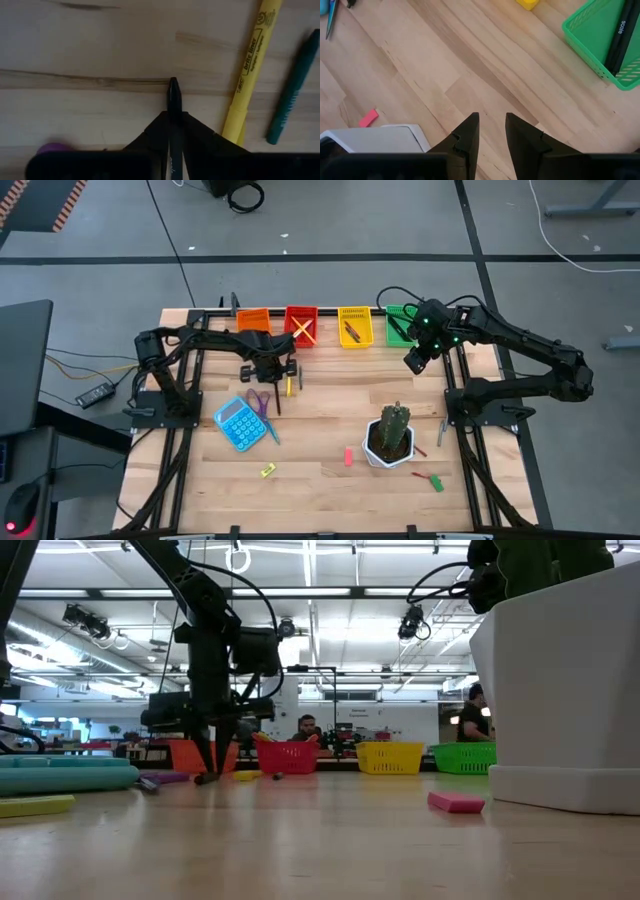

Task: Sort crayons/erasers/pens/pencils in bins
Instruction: Put the black pen into the green bin

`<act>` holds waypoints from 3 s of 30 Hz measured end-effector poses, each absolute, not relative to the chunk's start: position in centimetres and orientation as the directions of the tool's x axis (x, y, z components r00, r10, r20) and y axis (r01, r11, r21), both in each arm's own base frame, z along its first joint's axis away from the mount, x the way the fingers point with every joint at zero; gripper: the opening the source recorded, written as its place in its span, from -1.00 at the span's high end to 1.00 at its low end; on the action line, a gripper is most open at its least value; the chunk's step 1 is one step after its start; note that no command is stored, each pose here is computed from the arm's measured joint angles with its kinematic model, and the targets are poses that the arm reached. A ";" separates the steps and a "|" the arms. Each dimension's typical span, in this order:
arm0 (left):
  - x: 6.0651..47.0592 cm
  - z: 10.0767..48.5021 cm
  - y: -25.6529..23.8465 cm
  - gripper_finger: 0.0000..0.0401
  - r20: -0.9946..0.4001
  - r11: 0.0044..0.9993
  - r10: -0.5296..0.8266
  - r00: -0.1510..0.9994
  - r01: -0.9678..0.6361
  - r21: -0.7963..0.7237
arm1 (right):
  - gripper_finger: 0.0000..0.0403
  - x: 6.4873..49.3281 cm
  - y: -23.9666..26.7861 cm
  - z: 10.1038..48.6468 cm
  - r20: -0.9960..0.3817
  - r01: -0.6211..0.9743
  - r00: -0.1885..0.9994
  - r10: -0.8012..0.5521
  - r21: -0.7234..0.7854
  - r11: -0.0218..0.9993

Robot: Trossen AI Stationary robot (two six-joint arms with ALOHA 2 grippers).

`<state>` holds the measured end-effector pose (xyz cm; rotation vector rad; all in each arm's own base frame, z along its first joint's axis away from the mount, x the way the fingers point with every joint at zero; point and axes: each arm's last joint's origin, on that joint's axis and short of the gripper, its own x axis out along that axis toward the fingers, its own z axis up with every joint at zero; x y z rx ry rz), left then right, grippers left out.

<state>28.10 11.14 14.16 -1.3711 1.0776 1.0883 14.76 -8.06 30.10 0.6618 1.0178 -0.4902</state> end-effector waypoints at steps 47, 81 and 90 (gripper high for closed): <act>29.6 13.8 9.4 0.70 -0.982 -0.010 -0.009 0.186 -0.982 -0.186 | 0.49 14.8 -8.0 30.1 -0.891 0.653 0.448 -0.070 0.273 0.706; 34.0 15.5 4.3 0.01 -0.978 0.093 -0.027 0.209 -0.973 -0.210 | 0.49 14.9 -8.2 30.2 -0.882 0.638 0.461 -0.095 0.255 0.727; 34.5 13.8 2.2 0.06 -0.988 0.074 -0.026 0.155 -0.985 -0.157 | 0.49 14.9 -8.1 30.2 -0.884 0.627 0.462 -0.077 0.264 0.732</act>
